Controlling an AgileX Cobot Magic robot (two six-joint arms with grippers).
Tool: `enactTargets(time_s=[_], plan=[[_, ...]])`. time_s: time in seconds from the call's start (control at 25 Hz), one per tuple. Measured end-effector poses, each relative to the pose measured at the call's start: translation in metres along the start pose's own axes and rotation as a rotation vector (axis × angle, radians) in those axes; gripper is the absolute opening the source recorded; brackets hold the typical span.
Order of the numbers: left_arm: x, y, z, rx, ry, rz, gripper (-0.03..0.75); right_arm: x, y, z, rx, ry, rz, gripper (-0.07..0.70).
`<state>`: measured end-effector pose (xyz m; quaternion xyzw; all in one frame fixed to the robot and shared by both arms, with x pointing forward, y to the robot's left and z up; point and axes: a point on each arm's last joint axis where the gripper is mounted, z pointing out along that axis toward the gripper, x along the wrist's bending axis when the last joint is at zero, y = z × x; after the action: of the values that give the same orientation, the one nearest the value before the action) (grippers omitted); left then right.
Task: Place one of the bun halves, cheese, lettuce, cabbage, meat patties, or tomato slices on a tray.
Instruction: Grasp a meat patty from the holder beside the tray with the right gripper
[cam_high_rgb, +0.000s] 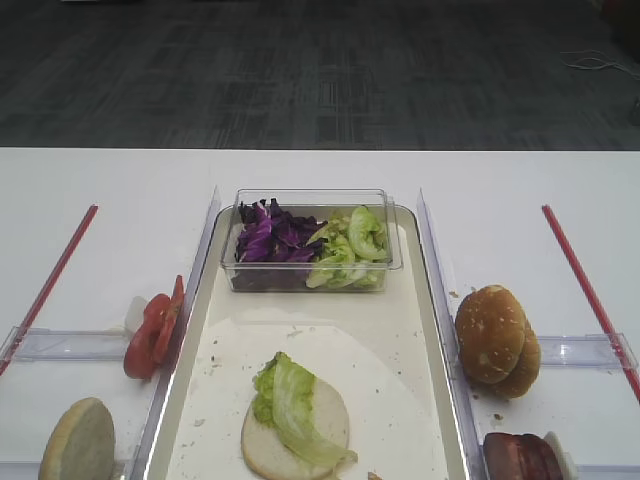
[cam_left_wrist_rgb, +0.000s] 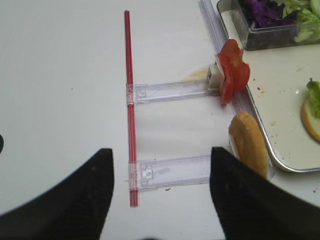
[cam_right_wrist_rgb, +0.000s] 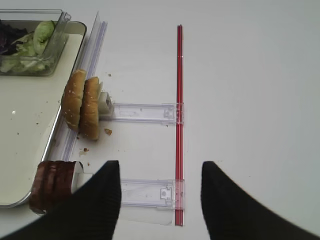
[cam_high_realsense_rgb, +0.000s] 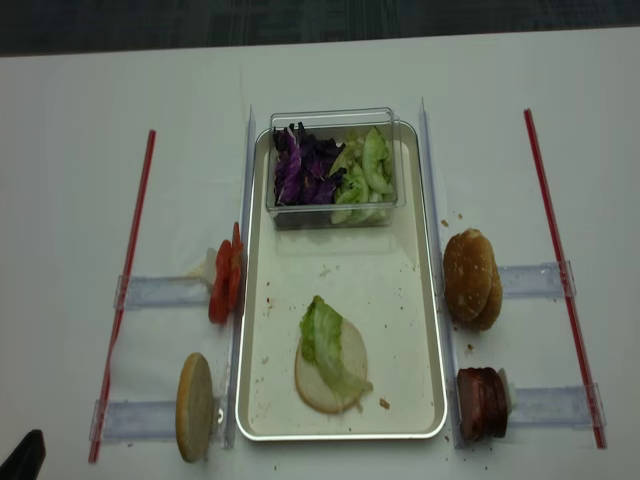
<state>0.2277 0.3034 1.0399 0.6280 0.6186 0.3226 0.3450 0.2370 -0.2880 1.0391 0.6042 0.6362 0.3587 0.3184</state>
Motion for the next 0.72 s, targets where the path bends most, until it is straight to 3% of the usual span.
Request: enactTargets(time_s=[0.72], plan=[[0.000, 0.000, 0.000, 0.000, 0.000, 0.000, 0.428, -0.005, 0.019, 0.039, 0.309, 0.011, 0.045, 0.379]])
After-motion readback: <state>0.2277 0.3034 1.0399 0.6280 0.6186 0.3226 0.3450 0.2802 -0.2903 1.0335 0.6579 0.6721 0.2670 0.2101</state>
